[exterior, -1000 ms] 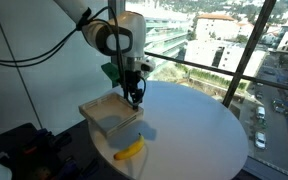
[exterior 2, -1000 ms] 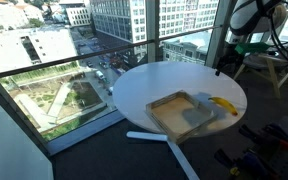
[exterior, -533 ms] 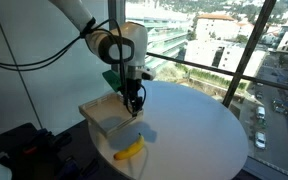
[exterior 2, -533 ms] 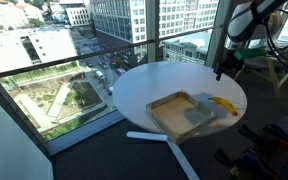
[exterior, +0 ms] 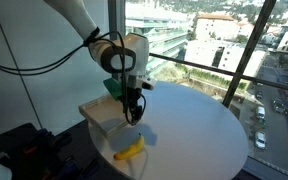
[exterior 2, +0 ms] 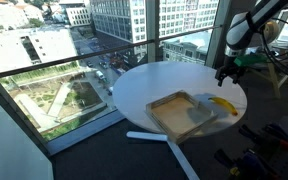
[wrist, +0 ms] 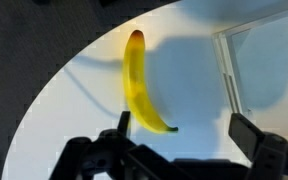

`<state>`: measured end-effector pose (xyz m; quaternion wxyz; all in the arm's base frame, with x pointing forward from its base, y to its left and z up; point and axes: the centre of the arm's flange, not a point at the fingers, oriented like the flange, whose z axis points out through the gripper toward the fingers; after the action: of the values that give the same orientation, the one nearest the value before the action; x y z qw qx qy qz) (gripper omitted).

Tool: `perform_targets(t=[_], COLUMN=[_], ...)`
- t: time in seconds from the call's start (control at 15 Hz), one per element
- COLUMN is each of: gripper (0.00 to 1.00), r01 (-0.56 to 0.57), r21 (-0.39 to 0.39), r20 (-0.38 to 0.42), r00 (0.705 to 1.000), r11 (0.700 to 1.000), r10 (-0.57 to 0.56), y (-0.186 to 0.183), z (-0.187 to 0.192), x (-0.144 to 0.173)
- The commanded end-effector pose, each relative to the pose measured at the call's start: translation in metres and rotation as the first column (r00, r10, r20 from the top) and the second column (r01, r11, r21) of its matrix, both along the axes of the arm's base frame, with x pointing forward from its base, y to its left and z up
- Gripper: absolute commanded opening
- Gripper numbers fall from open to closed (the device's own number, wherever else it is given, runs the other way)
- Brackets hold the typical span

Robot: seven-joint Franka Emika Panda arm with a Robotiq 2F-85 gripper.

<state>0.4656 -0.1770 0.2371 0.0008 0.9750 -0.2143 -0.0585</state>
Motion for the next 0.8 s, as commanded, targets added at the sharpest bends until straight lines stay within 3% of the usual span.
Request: perform_targets(t=[0.0, 0.4, 0.73], gripper=[1.00, 1.00, 1.00], r01=[-0.008, 0.009, 0.023], r21=[-0.013, -0.036, -0.023], r20=[-0.006, 0.002, -0.013], r00=[1.000, 1.000, 1.000], r11=[1.000, 0.999, 0.999], r10=[0.008, -0.009, -0.024], y=[-0.014, -0.030, -0.021], z=[-0.012, -0.017, -0.020], x=[-0.005, -0.009, -0.008])
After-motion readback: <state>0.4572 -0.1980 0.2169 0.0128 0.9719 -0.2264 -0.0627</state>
